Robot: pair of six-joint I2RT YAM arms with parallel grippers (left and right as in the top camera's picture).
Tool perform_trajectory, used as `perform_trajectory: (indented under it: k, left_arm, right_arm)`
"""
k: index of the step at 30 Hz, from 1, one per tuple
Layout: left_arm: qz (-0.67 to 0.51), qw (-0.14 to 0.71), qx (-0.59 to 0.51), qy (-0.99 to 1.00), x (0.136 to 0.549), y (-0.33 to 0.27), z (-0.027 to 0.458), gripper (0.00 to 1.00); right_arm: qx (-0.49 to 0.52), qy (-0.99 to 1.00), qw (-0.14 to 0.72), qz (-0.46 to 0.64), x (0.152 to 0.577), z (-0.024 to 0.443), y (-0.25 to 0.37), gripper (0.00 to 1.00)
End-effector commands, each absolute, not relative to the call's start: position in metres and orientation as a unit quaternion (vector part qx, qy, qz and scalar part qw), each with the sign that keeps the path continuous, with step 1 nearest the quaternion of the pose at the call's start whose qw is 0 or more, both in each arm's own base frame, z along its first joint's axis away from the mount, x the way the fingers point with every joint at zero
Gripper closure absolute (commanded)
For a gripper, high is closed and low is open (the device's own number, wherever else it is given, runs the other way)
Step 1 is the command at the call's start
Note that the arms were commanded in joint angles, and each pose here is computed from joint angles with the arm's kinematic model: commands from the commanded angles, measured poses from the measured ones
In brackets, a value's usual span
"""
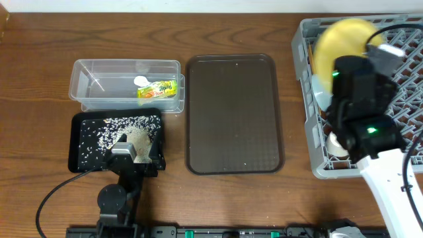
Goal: Sort waste into correct bins and load items into the dishwasher rack
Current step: 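Grasp the edge of the yellow plate with the right gripper and lift, then stand the yellow plate upright in the dish rack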
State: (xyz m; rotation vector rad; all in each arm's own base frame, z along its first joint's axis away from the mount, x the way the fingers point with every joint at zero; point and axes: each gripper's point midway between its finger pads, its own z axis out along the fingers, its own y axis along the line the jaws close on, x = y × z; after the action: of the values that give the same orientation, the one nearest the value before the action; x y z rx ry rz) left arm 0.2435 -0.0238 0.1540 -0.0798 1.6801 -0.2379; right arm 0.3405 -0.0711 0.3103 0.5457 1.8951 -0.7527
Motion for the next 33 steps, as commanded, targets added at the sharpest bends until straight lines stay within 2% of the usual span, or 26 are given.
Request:
perform_trajectory:
  k: [1,8,17,23,30,33]
  left_arm:
    - [-0.105,0.645,-0.036,0.756,0.243,-0.024,0.139,0.07]
    - [-0.105,0.645,-0.036,0.756,0.243,-0.024,0.139,0.07]
    - [-0.105,0.646,-0.036,0.756,0.243,-0.024,0.139,0.07]
    - [-0.105,0.645,-0.036,0.756,0.243,-0.024,0.139,0.07]
    - [-0.105,0.646,-0.036,0.756,0.243,-0.024,0.139,0.07]
    - [-0.105,0.645,-0.036,0.756,0.243,-0.024,0.139,0.07]
  right_arm:
    - [0.231,0.748,0.413,-0.466,0.316,0.321,-0.132,0.99]
    - [0.249,0.743,0.335,-0.524,0.323,0.297,-0.190,0.99]
    - [0.168,0.766,0.264,-0.562,0.366,0.252,-0.201,0.99]
    - [0.094,0.796,0.249,-0.543,0.394,0.219,-0.182,0.99]
    - [0.006,0.815,0.251,-0.522,0.417,0.205,-0.145,0.98]
    - [-0.012,0.815,0.258,-0.518,0.422,0.205,-0.130,0.91]
